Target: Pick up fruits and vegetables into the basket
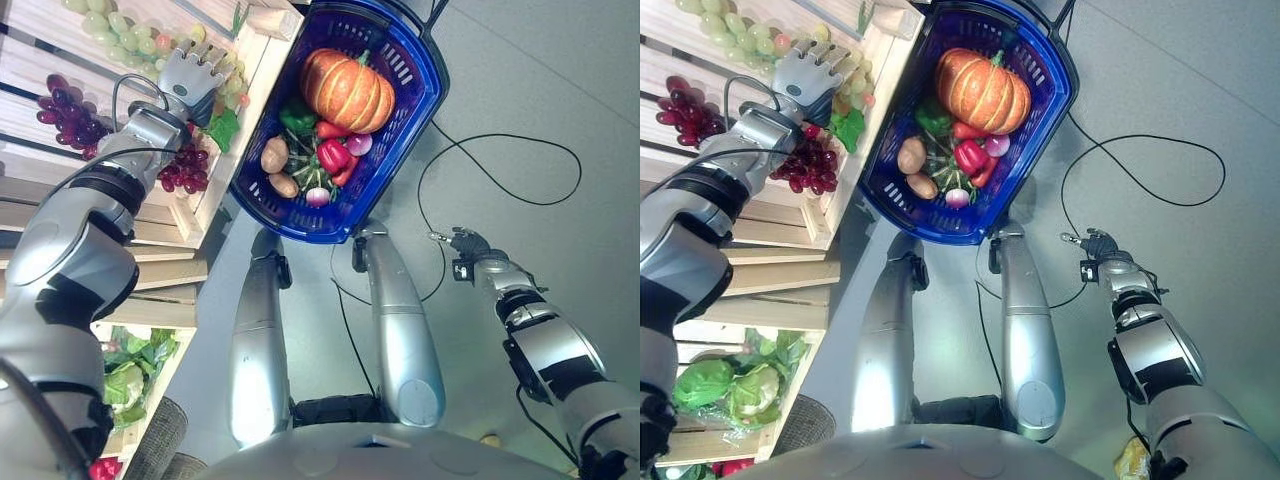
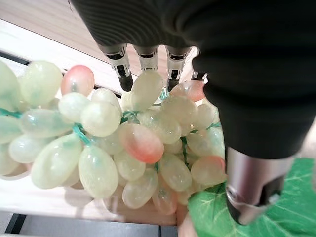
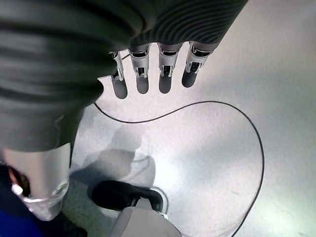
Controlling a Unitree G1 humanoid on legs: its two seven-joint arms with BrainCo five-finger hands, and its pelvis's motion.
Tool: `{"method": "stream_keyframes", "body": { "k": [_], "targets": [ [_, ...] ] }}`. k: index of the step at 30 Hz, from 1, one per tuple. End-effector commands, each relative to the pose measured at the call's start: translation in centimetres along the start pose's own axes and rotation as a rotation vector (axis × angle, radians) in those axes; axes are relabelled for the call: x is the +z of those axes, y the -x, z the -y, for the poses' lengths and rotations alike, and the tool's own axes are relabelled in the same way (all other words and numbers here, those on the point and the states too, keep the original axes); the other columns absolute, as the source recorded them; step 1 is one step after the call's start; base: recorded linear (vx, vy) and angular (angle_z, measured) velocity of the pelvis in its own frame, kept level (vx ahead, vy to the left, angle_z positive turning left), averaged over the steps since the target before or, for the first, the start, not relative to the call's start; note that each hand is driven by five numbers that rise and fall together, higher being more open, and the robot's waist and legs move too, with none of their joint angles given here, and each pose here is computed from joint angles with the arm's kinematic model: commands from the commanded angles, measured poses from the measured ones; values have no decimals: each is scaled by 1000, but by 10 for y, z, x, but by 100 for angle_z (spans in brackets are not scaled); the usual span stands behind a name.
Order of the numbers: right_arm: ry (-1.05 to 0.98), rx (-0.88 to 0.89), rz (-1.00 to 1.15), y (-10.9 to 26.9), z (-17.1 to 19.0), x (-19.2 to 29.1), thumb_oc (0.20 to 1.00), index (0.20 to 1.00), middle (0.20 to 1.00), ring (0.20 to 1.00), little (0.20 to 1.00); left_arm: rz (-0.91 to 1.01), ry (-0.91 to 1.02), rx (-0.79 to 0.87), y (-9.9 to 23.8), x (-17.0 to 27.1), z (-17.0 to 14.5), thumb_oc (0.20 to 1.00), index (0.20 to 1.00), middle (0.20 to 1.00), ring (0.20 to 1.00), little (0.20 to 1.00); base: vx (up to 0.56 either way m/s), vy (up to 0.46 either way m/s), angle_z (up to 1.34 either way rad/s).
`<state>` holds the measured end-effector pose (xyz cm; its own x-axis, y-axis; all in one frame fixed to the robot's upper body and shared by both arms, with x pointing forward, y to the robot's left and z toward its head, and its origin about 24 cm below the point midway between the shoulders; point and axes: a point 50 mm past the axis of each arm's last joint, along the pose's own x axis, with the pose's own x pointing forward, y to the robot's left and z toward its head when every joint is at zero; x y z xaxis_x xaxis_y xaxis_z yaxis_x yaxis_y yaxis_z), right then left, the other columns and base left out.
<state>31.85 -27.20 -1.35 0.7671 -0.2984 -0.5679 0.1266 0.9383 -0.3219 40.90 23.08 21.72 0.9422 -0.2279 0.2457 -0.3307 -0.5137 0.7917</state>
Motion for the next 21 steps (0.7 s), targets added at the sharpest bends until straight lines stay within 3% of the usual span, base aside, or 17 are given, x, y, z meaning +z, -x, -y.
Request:
{"method": "stream_keyframes", "body": {
  "k": [1, 21],
  "targets": [
    [19, -39, -66, 2, 14, -23, 1000, 1000, 1000, 1000, 1000, -114, -17, 29, 3, -21, -1, 1000, 1000, 1000, 1000, 1000, 0, 0, 0],
    [11, -37, -23, 1, 12, -8, 1000, 1000, 1000, 1000, 1000, -177, -95, 37, 11, -26, 12, 1000, 1000, 1000, 1000, 1000, 0, 0, 0]
  ]
}}
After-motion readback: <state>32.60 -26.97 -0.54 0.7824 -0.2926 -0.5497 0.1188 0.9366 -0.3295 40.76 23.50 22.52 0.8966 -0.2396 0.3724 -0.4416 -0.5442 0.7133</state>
